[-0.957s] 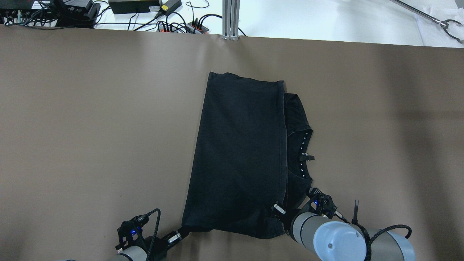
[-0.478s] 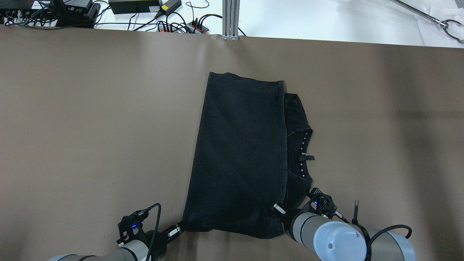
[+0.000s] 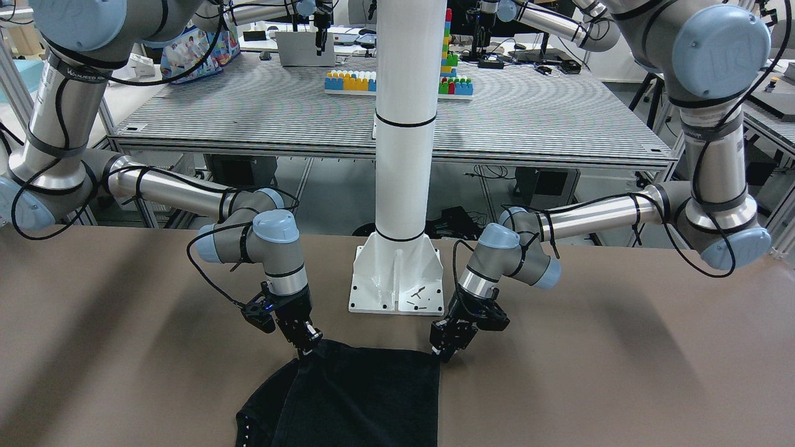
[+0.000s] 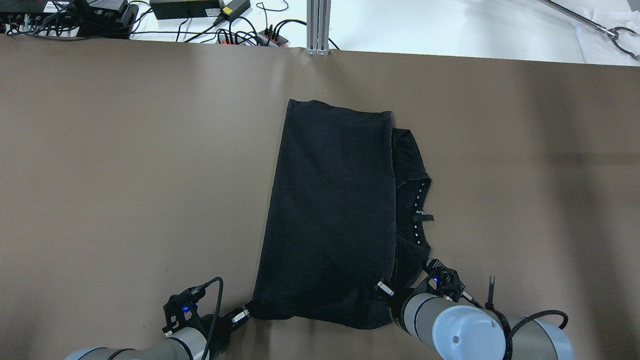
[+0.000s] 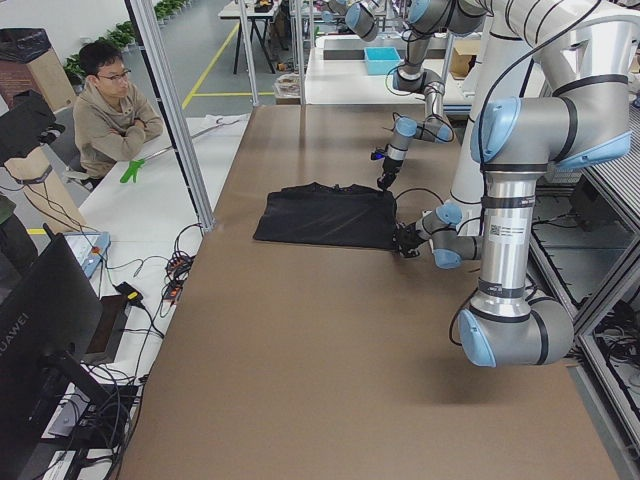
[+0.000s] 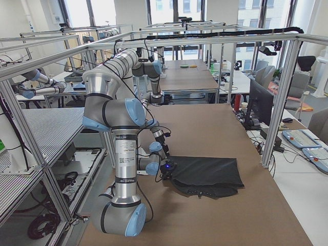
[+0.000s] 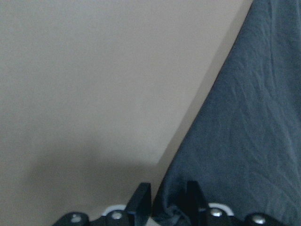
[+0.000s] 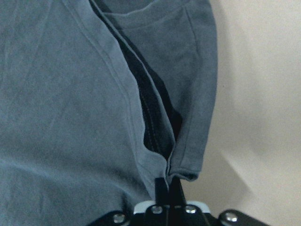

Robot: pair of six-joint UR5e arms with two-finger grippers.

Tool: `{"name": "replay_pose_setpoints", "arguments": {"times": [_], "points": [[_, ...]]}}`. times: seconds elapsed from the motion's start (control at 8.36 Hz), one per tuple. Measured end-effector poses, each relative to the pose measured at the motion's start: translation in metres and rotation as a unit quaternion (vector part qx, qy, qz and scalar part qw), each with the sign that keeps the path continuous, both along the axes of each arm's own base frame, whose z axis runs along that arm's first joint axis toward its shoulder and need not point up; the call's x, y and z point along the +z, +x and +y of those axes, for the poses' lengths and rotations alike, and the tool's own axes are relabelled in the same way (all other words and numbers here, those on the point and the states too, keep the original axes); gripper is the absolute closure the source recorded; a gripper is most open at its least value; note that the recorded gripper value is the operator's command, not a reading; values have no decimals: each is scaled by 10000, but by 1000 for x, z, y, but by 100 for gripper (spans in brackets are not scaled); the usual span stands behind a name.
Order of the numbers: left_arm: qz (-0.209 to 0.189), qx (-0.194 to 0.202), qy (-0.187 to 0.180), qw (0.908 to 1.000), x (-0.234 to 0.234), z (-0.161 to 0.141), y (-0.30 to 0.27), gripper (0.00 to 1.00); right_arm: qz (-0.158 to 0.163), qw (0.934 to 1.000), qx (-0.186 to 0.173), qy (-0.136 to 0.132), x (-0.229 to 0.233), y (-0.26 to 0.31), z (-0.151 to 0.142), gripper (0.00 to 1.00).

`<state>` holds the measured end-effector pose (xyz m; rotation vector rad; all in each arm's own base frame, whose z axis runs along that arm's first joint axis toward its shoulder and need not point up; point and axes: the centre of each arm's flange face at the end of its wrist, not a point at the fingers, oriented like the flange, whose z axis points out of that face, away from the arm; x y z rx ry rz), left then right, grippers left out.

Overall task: Fold clothes
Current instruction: 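Move the left gripper to the other bottom corner and grasp it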

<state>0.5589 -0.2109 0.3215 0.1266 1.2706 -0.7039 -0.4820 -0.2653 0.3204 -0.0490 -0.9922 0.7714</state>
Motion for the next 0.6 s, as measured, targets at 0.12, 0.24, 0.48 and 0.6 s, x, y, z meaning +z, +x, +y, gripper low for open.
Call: {"name": "replay_pose_setpoints", "arguments": {"times": [0.12, 0.24, 0.48, 0.6], "points": [[28, 0, 2, 10000, -3, 0, 2, 100, 4, 10000, -2, 5, 0, 0, 0, 87], [59, 0, 4, 10000, -7, 0, 4, 100, 6, 10000, -5, 8, 0, 0, 0, 87], [89, 0, 1, 10000, -10, -3, 3, 100, 9, 10000, -1, 14, 0, 1, -1, 87], [113, 37, -19, 9999, -12, -6, 1, 100, 6, 10000, 3, 17, 0, 2, -1, 87]]}}
